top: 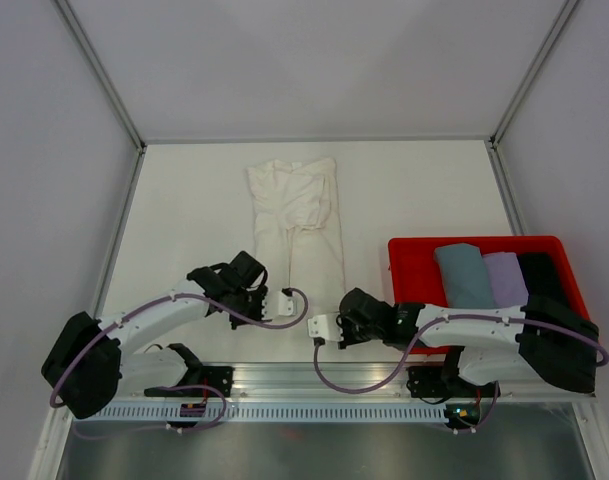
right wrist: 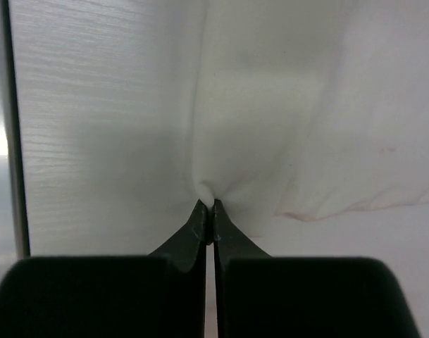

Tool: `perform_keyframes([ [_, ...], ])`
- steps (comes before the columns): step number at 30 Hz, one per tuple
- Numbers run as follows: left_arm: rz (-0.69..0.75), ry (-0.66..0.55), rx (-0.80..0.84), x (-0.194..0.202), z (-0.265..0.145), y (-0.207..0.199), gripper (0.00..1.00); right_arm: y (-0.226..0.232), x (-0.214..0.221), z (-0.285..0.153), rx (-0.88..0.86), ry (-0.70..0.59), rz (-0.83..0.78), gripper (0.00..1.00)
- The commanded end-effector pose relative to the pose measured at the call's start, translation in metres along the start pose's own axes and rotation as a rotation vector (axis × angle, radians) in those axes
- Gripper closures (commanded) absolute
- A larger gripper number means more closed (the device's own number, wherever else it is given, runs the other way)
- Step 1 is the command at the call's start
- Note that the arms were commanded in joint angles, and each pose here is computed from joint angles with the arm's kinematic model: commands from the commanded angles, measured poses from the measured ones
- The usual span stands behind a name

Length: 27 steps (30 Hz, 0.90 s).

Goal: Roll the t-shirts
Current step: Roll the tshirt

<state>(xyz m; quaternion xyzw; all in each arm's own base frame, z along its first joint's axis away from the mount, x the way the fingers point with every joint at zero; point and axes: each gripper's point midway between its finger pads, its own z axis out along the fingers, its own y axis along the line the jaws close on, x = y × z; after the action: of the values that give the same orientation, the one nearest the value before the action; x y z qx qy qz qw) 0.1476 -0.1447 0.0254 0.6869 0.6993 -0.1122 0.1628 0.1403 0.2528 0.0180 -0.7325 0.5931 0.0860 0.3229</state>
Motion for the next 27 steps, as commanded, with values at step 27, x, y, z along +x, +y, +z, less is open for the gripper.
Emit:
perform_keyframes([
  [27,-0.254,-0.068,0.521,-0.006,-0.038,-0.012,0.98,-0.041,-0.025,-0.017,-0.221,-0.09,0.503,0.98],
])
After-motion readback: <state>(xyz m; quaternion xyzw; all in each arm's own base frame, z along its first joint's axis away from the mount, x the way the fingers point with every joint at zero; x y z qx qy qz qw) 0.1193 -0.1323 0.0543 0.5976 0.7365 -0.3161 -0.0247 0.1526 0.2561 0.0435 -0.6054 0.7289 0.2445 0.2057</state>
